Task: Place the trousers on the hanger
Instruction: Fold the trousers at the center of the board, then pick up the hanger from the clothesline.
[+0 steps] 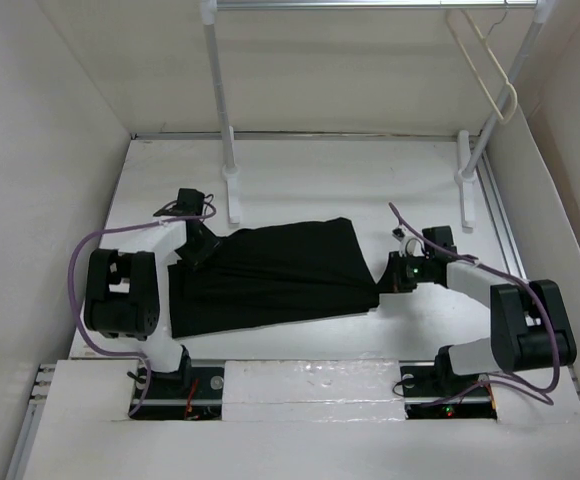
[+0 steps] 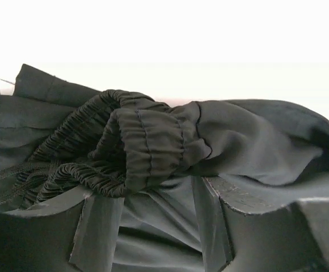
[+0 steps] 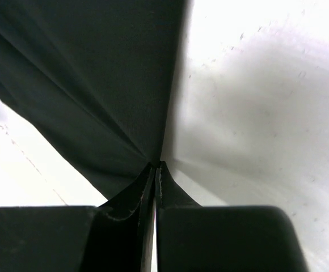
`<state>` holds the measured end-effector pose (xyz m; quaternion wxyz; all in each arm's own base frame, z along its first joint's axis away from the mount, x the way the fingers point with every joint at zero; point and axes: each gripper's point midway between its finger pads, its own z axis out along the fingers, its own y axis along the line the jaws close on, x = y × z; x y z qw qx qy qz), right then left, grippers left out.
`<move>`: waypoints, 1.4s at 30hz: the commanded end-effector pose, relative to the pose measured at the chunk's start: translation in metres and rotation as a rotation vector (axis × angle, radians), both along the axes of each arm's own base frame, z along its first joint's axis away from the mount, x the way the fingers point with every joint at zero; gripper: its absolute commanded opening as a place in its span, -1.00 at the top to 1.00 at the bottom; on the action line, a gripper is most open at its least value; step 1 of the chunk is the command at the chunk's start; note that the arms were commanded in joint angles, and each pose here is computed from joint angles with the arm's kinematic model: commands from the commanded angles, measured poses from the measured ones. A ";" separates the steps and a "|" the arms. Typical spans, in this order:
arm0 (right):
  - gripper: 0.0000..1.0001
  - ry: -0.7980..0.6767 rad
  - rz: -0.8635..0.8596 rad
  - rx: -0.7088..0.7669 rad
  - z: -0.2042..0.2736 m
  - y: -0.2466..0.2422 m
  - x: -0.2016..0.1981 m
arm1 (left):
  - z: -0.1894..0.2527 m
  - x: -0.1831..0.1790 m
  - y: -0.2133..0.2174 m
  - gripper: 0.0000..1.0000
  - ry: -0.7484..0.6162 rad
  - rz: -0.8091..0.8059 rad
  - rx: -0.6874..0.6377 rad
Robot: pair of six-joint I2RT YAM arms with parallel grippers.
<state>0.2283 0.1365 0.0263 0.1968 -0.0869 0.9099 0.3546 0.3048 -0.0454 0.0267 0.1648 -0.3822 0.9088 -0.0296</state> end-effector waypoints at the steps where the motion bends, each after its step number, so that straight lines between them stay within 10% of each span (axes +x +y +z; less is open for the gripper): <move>1: 0.83 0.000 -0.003 -0.044 -0.001 -0.009 -0.010 | -0.003 0.029 0.019 0.07 -0.001 -0.022 0.110; 4: 0.72 -0.015 0.047 -0.056 0.000 -0.008 -0.013 | 0.017 0.038 0.021 0.04 -0.043 -0.027 0.127; 11: -0.26 -0.071 0.057 -0.150 0.032 -0.014 -0.004 | 0.114 0.053 0.021 -0.11 -0.261 -0.081 0.171; 16: -0.35 -0.410 -0.028 -0.211 0.162 -0.014 0.044 | 0.159 0.060 -0.051 -0.08 -0.388 -0.274 0.145; 19: -0.03 -0.634 -0.067 -0.175 0.259 -0.006 0.073 | 0.190 0.064 -0.122 0.19 -0.518 -0.443 0.099; 20: 0.56 -0.689 -0.079 -0.160 0.285 -0.004 0.082 | 0.205 0.065 -0.143 0.50 -0.565 -0.487 0.081; 22: 0.96 -0.863 -0.112 -0.139 0.366 -0.001 0.110 | 0.206 0.065 -0.180 0.86 -0.582 -0.588 0.094; 28: 1.00 -1.113 -0.278 -0.262 0.503 -0.058 0.175 | 0.232 0.044 -0.290 1.00 -0.673 -0.841 0.084; 31: 0.71 -1.169 -0.395 -0.312 0.535 -0.114 0.195 | 0.217 0.029 -0.301 1.00 -0.655 -0.904 0.023; 35: -0.21 -1.191 -0.457 -0.257 0.540 -0.169 0.206 | 0.208 0.017 -0.293 1.00 -0.660 -0.943 0.019; 42: -0.54 -1.211 -0.507 -0.289 0.541 -0.214 0.209 | 0.179 0.006 -0.295 1.00 -0.594 -1.015 -0.015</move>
